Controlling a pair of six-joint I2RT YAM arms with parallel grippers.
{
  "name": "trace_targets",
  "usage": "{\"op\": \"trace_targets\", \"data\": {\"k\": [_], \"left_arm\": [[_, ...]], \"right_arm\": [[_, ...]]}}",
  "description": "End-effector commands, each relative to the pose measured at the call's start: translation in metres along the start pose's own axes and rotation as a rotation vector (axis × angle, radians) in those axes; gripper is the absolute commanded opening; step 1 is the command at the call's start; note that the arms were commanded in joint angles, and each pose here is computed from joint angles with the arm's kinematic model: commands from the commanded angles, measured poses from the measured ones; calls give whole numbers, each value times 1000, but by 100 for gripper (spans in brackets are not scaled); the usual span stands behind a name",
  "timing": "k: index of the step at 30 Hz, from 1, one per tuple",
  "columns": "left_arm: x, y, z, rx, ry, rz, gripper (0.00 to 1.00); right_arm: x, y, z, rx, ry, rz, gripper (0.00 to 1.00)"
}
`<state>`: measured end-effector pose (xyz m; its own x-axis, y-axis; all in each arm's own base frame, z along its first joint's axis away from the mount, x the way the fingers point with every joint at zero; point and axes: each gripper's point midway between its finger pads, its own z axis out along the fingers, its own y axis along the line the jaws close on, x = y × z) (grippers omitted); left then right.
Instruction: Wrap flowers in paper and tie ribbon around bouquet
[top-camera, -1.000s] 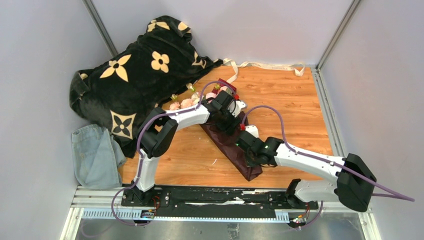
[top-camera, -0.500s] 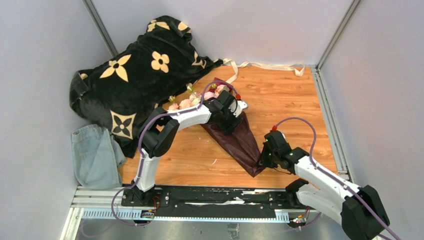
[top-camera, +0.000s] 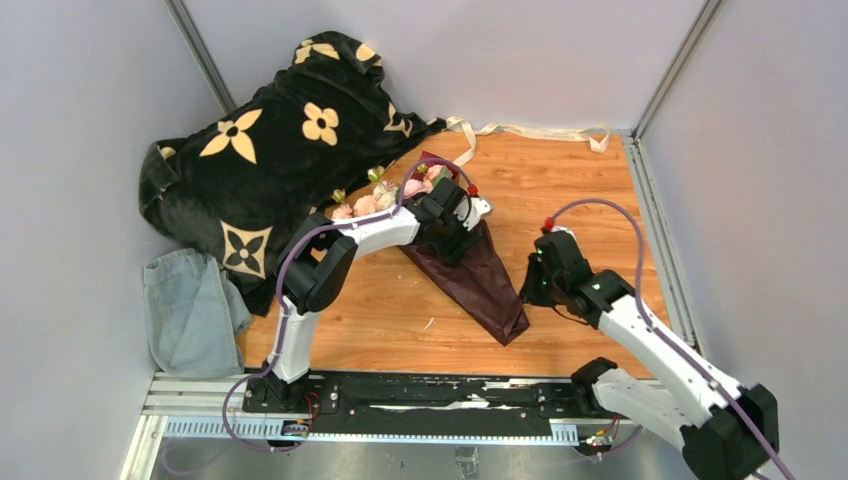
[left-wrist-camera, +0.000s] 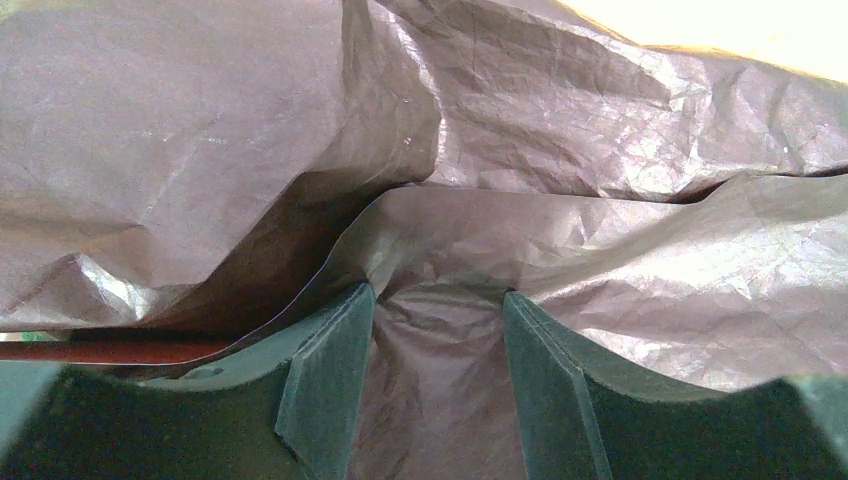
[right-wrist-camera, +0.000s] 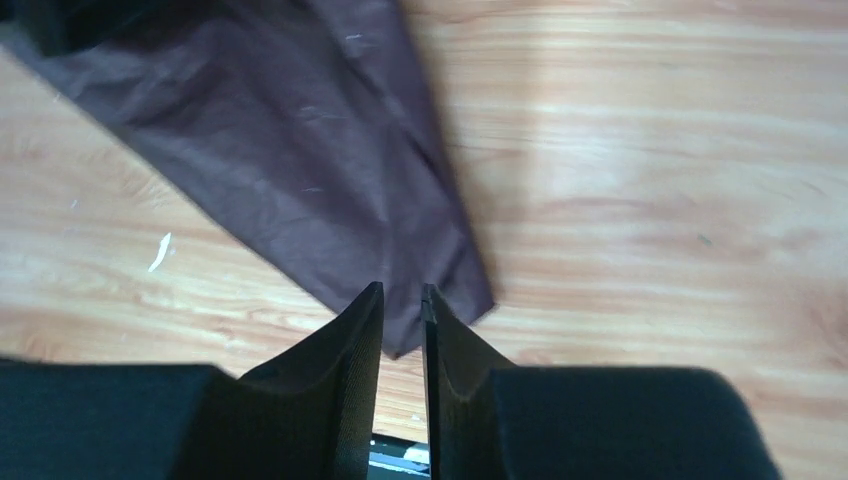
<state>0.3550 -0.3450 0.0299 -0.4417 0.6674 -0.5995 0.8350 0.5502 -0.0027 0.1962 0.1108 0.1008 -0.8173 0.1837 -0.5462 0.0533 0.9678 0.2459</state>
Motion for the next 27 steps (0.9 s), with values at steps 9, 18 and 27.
{"op": "trace_targets", "data": {"k": [9,18,27], "left_arm": [[29,6,7,-12,94,9,61],[30,4,6,-3,92,9,61],[26,5,4,-1,88,18,62]], "right_arm": [[-28,56,80,-253,164,-297,51],[-45,42,107,-278,180,-341,57],[-20,37,140,-314,315,-351,50]]}}
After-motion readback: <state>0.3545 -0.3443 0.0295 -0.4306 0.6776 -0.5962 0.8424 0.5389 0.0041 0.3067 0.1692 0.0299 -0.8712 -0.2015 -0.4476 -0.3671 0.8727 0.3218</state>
